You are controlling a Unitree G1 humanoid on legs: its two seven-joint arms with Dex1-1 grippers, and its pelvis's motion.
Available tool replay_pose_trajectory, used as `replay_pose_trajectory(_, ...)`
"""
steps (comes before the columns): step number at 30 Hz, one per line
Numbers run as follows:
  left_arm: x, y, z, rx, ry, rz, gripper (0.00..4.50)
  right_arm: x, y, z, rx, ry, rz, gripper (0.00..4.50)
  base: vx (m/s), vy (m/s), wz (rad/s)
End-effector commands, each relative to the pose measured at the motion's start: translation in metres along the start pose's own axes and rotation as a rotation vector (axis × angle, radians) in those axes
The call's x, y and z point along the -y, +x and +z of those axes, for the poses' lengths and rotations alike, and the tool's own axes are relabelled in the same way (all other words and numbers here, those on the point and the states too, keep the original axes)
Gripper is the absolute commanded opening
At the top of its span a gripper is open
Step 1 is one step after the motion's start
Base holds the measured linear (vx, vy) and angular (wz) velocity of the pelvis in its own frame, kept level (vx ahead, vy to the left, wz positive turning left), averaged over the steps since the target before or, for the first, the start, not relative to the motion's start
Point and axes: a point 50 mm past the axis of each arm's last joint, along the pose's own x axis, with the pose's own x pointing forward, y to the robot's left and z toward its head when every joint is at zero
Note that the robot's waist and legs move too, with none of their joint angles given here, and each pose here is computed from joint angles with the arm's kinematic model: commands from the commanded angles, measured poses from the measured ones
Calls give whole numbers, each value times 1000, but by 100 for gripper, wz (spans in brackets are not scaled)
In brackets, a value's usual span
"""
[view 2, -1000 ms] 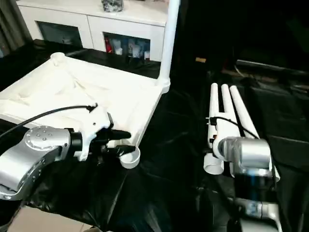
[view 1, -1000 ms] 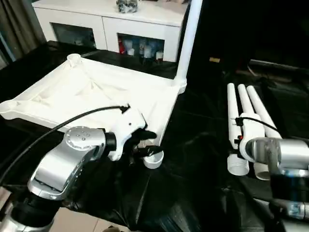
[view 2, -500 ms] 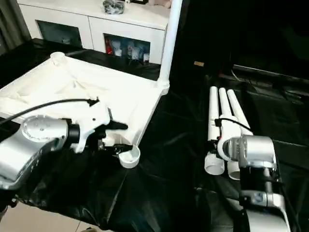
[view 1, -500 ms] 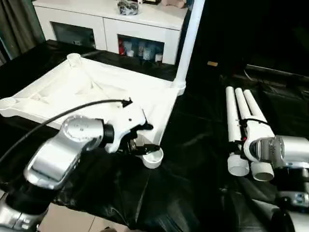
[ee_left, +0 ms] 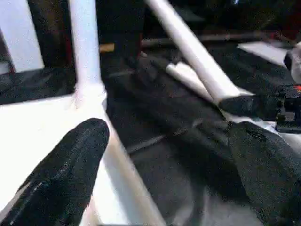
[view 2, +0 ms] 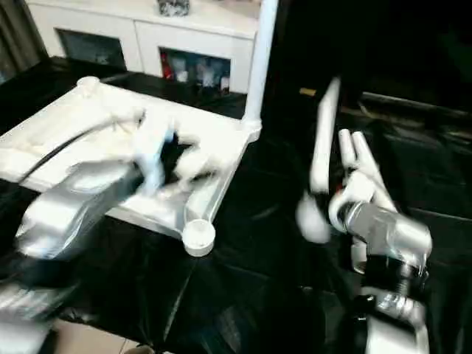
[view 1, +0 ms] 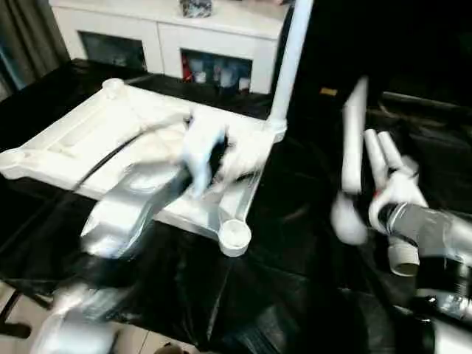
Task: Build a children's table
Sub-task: Pick table leg
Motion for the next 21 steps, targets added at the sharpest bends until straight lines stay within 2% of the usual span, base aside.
replay_pose_trajectory(1, -5, 1, 4, 21, -81, 29, 450, -15, -8, 19, 120, 11, 145, 188, 0, 0, 0)
replay_pose_trajectory(2, 2, 8, 16, 110, -213, -36, 450, -35, -15, 22, 169, 40, 331, 187, 0, 0, 0)
replay_pose_trajectory(3, 9, 12, 23, 144, -290, -92, 450, -48, -20, 22, 174, 41, 450, 187, 0, 0, 0)
replay_pose_trajectory(4, 14, 14, 28, 161, -336, -130, 450, -56, -24, 21, 174, 38, 525, 187, 0, 0, 0)
replay_pose_trajectory(5, 14, 14, 28, 161, -336, -130, 450, -56, -24, 21, 174, 38, 525, 187, 0, 0, 0)
replay_pose_trajectory(6, 25, 18, 37, 193, -377, -214, 450, -73, -31, 16, 147, 6, 668, 187, 0, 0, 0)
replay_pose_trajectory(8, 31, 22, 44, 216, -406, -259, 450, -83, -35, 10, 115, -11, 746, 187, 0, 0, 0)
replay_pose_trajectory(9, 31, 22, 44, 216, -406, -259, 450, -83, -35, 10, 115, -11, 746, 187, 0, 0, 0)
replay_pose_trajectory(11, 36, 26, 52, 254, -459, -299, 450, -90, -35, 1, 59, -44, 786, 187, 0, 0, 0)
replay_pose_trajectory(20, 43, 22, 63, 300, -550, -373, 450, -92, -37, -7, -6, -91, 803, 186, 0, 0, 0)
replay_pose_trajectory(21, 45, 20, 63, 302, -568, -388, 450, -93, -38, -9, -37, -117, 810, 186, 0, 0, 0)
